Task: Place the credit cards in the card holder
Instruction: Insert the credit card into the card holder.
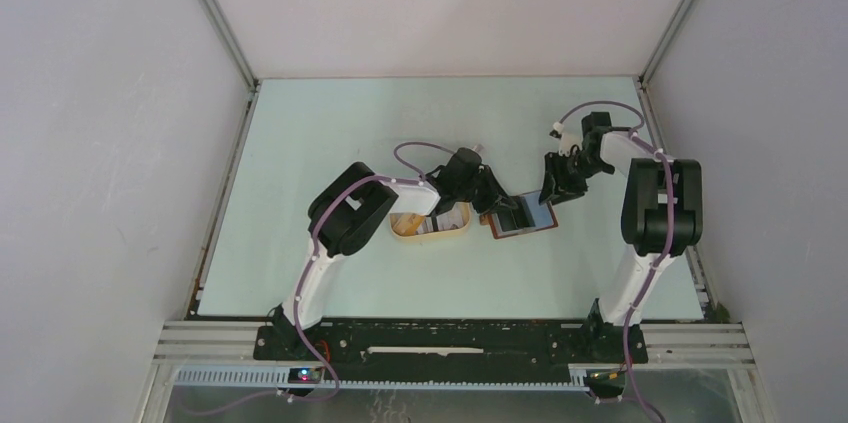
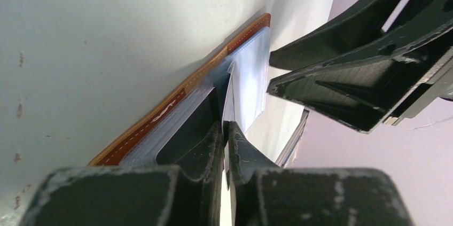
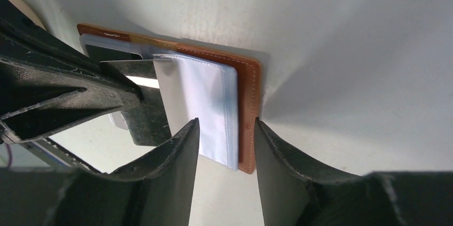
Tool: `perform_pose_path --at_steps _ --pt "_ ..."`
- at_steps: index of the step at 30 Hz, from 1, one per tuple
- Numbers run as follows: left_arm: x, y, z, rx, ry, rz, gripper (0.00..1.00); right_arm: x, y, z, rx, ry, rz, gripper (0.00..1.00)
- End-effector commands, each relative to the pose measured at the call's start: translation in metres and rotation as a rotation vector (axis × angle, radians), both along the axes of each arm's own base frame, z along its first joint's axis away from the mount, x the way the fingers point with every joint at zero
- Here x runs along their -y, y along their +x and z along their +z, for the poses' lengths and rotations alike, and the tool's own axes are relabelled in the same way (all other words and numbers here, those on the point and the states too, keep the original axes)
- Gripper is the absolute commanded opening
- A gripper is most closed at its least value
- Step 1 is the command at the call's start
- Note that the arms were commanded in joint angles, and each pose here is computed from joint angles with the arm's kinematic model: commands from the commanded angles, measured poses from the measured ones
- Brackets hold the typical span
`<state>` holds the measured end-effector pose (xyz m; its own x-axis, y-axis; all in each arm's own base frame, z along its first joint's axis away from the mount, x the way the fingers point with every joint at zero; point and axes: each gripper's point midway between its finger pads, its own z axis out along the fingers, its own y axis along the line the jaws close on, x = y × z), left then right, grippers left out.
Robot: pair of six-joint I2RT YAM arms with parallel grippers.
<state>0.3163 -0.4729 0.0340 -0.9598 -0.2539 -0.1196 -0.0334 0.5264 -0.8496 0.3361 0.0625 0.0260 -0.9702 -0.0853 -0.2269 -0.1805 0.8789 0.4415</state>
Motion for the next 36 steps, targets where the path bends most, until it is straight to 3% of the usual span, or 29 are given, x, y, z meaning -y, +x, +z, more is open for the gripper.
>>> perform_pose_path --at_steps 1,7,10,13,17,26,36 --pt "-0.001 -0.004 -0.016 -0.011 0.039 -0.005 0.12 0.017 0.02 0.031 0.183 -0.05 0.023 0.51" --pt "0.001 -0.005 -0.016 -0.019 0.032 -0.017 0.14 -0.021 0.005 0.073 0.34 0.096 0.191 0.42" --pt "0.0 -0.004 -0.016 -0.021 0.032 -0.016 0.15 -0.049 -0.017 0.086 0.367 0.221 0.338 0.13" --pt "0.0 -0.004 -0.014 -0.021 0.027 -0.015 0.17 -0.081 -0.046 0.091 0.361 0.318 0.512 0.0" --pt "0.001 -0.004 -0.013 -0.029 0.019 -0.016 0.19 -0.098 -0.063 0.081 0.392 0.32 0.627 0.0" --pt "0.003 -0.005 -0.015 -0.049 0.004 -0.018 0.2 -0.104 -0.062 0.073 0.518 0.286 0.621 0.02" --pt "0.004 -0.005 -0.015 -0.057 0.0 -0.02 0.21 -0.102 -0.043 0.051 0.357 0.192 0.324 0.0"
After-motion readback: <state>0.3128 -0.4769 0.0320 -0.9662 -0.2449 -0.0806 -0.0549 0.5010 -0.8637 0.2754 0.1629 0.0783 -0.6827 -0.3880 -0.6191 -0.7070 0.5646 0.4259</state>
